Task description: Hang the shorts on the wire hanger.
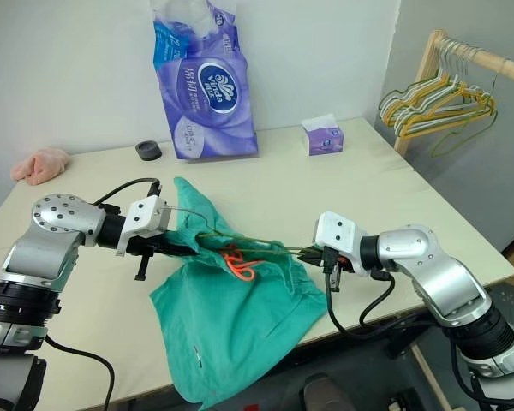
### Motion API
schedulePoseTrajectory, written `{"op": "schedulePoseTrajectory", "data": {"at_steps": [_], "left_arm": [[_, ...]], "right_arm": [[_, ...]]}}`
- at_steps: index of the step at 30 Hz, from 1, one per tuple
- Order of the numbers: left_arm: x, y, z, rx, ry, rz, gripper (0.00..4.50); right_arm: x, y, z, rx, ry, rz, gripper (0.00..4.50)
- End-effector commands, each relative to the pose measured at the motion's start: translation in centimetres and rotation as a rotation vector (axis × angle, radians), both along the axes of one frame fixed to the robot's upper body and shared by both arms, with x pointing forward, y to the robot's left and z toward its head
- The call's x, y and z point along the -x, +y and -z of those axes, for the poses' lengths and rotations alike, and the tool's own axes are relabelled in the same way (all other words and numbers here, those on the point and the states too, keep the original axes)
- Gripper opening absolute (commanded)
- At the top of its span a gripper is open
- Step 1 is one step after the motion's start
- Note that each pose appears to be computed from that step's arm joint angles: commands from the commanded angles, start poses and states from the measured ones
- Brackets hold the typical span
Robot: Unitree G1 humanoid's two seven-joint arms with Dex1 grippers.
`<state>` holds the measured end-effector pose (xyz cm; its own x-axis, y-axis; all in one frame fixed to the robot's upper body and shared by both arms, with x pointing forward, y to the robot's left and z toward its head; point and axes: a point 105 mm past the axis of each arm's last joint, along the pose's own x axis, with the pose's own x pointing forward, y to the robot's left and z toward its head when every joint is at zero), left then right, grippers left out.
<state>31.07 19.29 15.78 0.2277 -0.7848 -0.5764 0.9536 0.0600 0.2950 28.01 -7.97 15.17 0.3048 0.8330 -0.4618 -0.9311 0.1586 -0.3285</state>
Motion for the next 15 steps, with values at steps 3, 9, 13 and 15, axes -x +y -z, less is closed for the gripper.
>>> {"op": "schedulePoseTrajectory", "data": {"at_steps": [3,9,13,15], "left_arm": [[0.0,-0.4,-0.2,0.003,-0.017,0.005,0.0],[0.2,0.0,0.1,-0.005,-0.004,-0.004,0.0],[0.0,0.3,0.1,-0.009,-0.003,-0.013,0.0],[-0.1,0.4,0.0,-0.009,-0.004,-0.016,0.0]], "right_arm": [[1.6,-0.5,-0.3,0.036,-0.065,-0.172,1.04],[-1.3,-5.6,-0.1,0.109,-0.097,-0.006,3.25],[-2.0,-9.5,1.3,0.146,-0.068,0.133,4.45],[-0.3,-8.3,2.1,0.047,0.016,0.127,4.45]]}}
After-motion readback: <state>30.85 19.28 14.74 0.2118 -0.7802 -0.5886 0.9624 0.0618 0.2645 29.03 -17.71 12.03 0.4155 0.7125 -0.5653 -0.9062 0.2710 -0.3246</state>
